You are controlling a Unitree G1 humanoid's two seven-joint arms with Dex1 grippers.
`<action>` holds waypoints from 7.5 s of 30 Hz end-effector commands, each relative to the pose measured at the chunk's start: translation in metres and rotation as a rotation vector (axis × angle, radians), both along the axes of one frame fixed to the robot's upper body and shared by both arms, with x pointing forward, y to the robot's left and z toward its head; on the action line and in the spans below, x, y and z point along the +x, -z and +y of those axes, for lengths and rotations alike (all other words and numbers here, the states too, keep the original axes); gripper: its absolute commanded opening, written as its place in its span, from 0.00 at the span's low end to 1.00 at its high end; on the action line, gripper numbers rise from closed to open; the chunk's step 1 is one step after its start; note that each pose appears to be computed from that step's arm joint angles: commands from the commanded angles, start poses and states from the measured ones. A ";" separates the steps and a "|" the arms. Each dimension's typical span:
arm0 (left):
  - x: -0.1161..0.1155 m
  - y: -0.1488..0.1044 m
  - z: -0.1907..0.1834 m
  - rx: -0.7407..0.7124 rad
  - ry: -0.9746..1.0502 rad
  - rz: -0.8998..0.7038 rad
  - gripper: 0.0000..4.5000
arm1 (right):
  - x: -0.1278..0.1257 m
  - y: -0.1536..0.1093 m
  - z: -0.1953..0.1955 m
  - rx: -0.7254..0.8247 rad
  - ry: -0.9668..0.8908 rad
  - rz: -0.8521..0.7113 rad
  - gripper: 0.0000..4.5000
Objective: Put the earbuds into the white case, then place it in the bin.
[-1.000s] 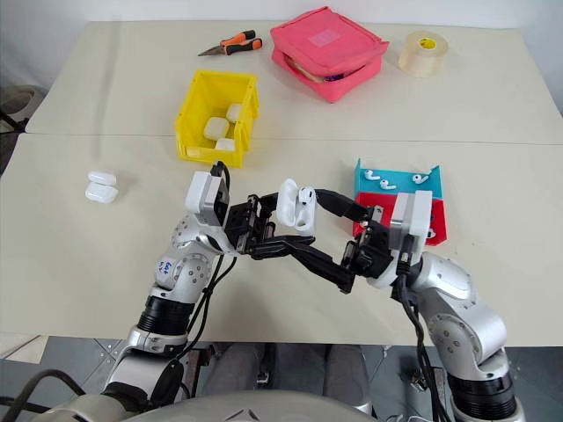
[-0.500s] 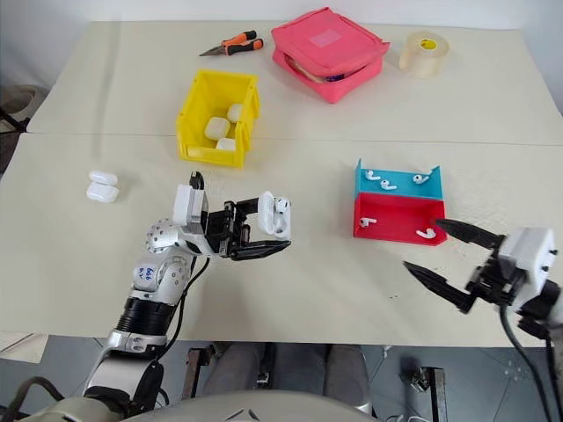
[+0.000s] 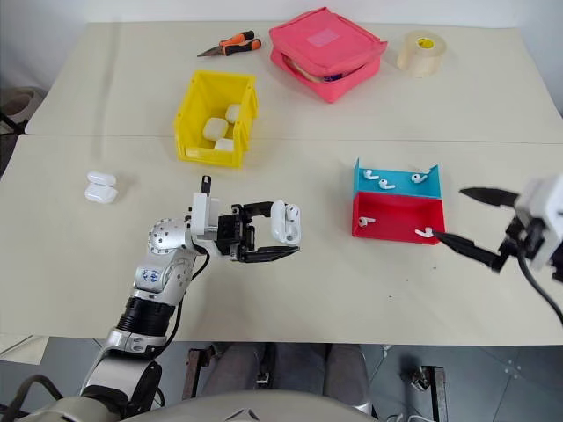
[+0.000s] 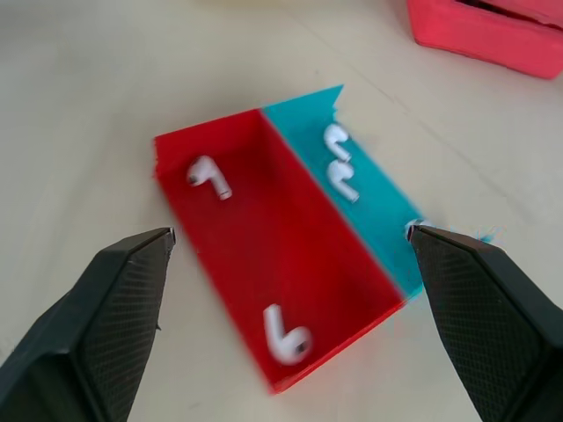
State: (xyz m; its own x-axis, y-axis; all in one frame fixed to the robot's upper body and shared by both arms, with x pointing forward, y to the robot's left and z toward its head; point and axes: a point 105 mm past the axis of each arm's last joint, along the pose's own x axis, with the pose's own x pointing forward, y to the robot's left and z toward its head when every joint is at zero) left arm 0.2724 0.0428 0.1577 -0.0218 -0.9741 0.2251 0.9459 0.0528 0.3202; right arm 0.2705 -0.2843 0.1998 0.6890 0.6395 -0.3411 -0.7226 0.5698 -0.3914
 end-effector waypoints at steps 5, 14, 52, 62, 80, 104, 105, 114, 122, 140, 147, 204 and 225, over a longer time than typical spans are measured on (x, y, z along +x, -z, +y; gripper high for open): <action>-0.002 -0.010 -0.007 -0.054 -0.022 -0.020 0.61 | 0.074 -0.011 0.013 -0.217 0.054 0.144 0.99; -0.005 -0.011 -0.010 -0.079 -0.045 -0.005 0.61 | 0.115 -0.005 0.055 -0.320 -0.021 0.250 0.99; -0.004 -0.012 -0.007 -0.074 -0.038 -0.012 0.61 | 0.105 0.033 0.071 -0.505 -0.205 0.270 0.39; -0.004 -0.013 -0.007 -0.072 -0.036 -0.011 0.61 | 0.102 0.035 0.075 -0.495 -0.224 0.283 0.35; 0.005 -0.019 -0.013 -0.086 -0.024 -0.016 0.61 | 0.078 -0.023 0.063 -0.244 -0.112 0.099 0.12; 0.020 -0.027 -0.017 -0.092 -0.001 0.017 0.61 | -0.034 -0.033 0.177 1.014 -0.320 0.245 0.12; 0.020 -0.027 -0.018 -0.091 0.002 0.018 0.61 | -0.034 -0.030 0.178 1.015 -0.314 0.249 0.12; 0.018 -0.028 -0.021 -0.092 0.017 0.026 0.61 | -0.028 -0.011 0.183 1.022 -0.265 0.254 0.12; 0.019 -0.029 -0.020 -0.096 0.012 0.035 0.61 | -0.034 0.004 0.186 0.984 -0.276 0.298 0.12; 0.021 -0.032 -0.017 -0.091 0.014 0.061 0.61 | -0.027 0.003 0.178 0.894 -0.260 0.208 0.69; 0.027 -0.024 0.001 0.039 -0.055 0.052 0.61 | -0.027 -0.001 0.149 0.811 -0.201 0.172 0.76; 0.145 -0.067 0.123 -0.193 -0.965 0.408 0.61 | -0.030 0.000 0.126 0.421 -0.138 -0.131 0.99; 0.106 -0.061 0.127 0.156 -0.694 0.129 0.99 | -0.029 -0.005 0.116 0.385 -0.097 -0.160 1.00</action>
